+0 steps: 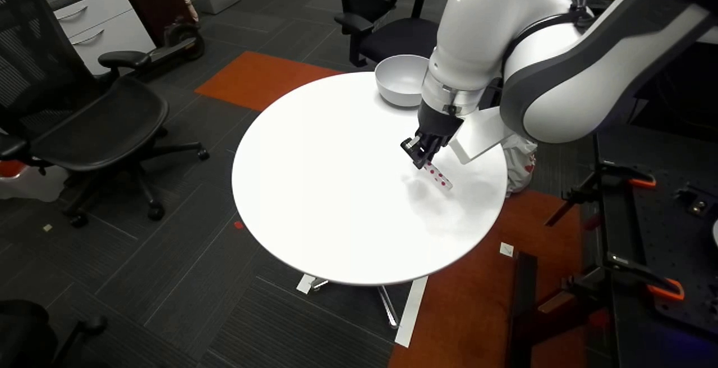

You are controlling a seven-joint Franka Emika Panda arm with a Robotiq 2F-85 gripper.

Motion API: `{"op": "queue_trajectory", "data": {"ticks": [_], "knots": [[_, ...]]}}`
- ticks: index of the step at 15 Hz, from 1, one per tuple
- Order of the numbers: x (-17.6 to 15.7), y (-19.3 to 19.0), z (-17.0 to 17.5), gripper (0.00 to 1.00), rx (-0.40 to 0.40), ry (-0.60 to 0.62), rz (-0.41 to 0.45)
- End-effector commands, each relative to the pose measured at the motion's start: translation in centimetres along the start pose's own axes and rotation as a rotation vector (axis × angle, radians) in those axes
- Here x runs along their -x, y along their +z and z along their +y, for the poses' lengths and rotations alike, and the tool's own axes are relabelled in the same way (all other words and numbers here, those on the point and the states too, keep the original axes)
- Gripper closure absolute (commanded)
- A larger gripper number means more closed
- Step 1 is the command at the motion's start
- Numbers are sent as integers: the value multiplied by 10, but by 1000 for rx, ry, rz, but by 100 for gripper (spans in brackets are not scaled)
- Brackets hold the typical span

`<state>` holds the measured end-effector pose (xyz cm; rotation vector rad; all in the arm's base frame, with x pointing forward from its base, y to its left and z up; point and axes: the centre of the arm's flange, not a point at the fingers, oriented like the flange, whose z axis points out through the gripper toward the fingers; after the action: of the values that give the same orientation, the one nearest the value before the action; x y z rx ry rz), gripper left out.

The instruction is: Remove the marker from the bowl and put it on the table

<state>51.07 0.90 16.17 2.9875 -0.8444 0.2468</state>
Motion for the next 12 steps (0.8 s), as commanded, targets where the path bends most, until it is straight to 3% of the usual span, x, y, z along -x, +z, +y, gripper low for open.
{"op": "queue_trajectory", "data": {"ticks": [1, 3, 9, 12], "knots": [[-1, 8, -7, 55, -7, -9, 32], [-1, 8, -9, 49, -3, -10, 35], [-7, -33, -8, 4, -6, 8, 70], [-13, -63, -11, 0, -45, 19, 62]]}}
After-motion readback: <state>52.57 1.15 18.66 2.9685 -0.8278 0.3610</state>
